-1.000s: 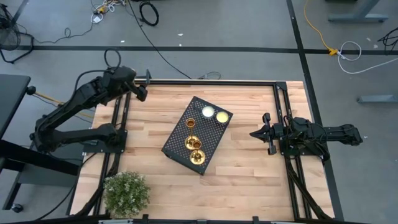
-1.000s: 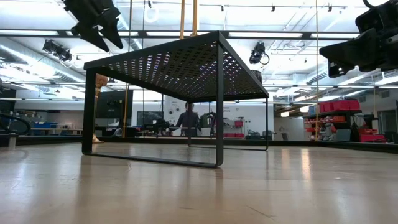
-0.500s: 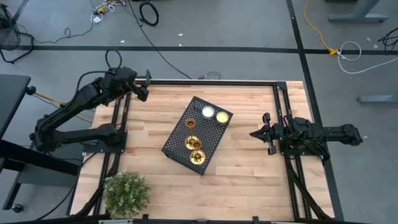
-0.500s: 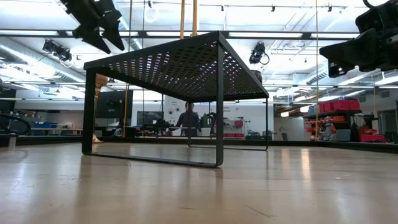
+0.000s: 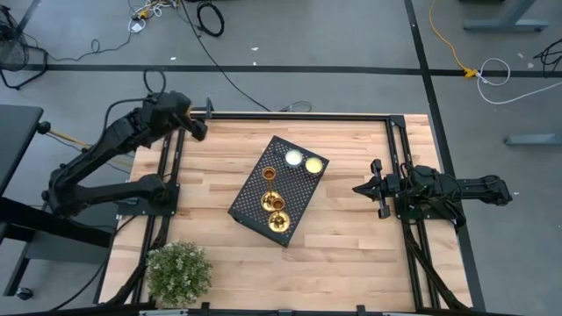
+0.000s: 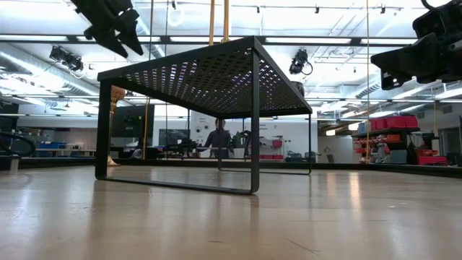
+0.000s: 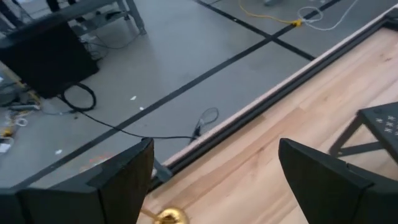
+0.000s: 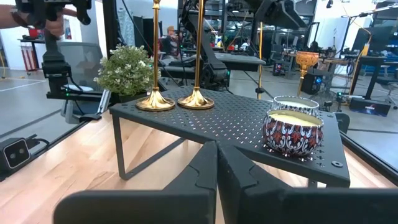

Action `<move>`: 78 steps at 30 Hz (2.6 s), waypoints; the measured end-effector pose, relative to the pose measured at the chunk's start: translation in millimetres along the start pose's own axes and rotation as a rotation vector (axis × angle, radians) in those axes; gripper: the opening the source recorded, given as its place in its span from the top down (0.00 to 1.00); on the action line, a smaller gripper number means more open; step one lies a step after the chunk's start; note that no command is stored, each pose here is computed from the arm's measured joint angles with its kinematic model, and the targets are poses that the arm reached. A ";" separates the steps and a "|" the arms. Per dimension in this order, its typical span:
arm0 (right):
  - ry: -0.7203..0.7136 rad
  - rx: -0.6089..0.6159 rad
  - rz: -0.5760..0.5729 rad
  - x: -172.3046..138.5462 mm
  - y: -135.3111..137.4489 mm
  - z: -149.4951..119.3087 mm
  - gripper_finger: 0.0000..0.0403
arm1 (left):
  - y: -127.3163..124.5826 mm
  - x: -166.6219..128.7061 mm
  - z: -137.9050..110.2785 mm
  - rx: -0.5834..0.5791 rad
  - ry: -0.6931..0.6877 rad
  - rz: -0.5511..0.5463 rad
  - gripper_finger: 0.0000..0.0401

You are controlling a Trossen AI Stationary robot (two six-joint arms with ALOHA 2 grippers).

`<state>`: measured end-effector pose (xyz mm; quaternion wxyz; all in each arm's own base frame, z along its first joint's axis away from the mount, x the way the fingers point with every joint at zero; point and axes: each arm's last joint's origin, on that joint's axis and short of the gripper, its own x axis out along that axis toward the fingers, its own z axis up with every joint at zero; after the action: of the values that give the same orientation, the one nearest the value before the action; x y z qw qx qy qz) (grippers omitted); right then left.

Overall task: Stock candles on shelf
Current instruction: Put the orange scented candle on the shelf

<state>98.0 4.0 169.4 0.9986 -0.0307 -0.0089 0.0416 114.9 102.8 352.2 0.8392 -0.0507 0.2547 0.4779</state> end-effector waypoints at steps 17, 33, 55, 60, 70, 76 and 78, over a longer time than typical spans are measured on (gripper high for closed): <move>0.000 0.000 0.000 0.0 0.0 0.0 0.98 | 25.4 1.7 32.2 0.006 0.151 0.124 0.09; 0.000 0.000 0.000 0.0 0.0 0.0 0.98 | 34.3 21.1 43.5 -0.063 0.420 0.170 0.02; 0.000 0.000 0.000 0.0 0.0 0.0 0.98 | 38.4 14.5 46.3 -0.106 0.436 0.095 0.02; 0.000 0.000 0.000 0.0 0.0 0.0 0.98 | 39.6 14.9 46.0 -0.109 0.440 0.056 0.02; 0.000 0.000 0.000 0.0 0.0 0.0 0.98 | 40.0 15.1 46.5 -0.122 0.433 0.072 0.02; 0.000 0.000 0.000 0.0 0.0 0.0 0.98 | 41.0 11.7 48.0 -0.125 0.403 0.087 0.02; 0.000 0.000 0.000 0.0 0.0 0.0 0.98 | 40.9 12.0 47.5 -0.131 0.376 0.087 0.02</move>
<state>98.0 4.0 169.4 0.9986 -0.0307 -0.0089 0.0416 103.9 149.8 394.0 0.7504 -0.1824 0.3774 0.5111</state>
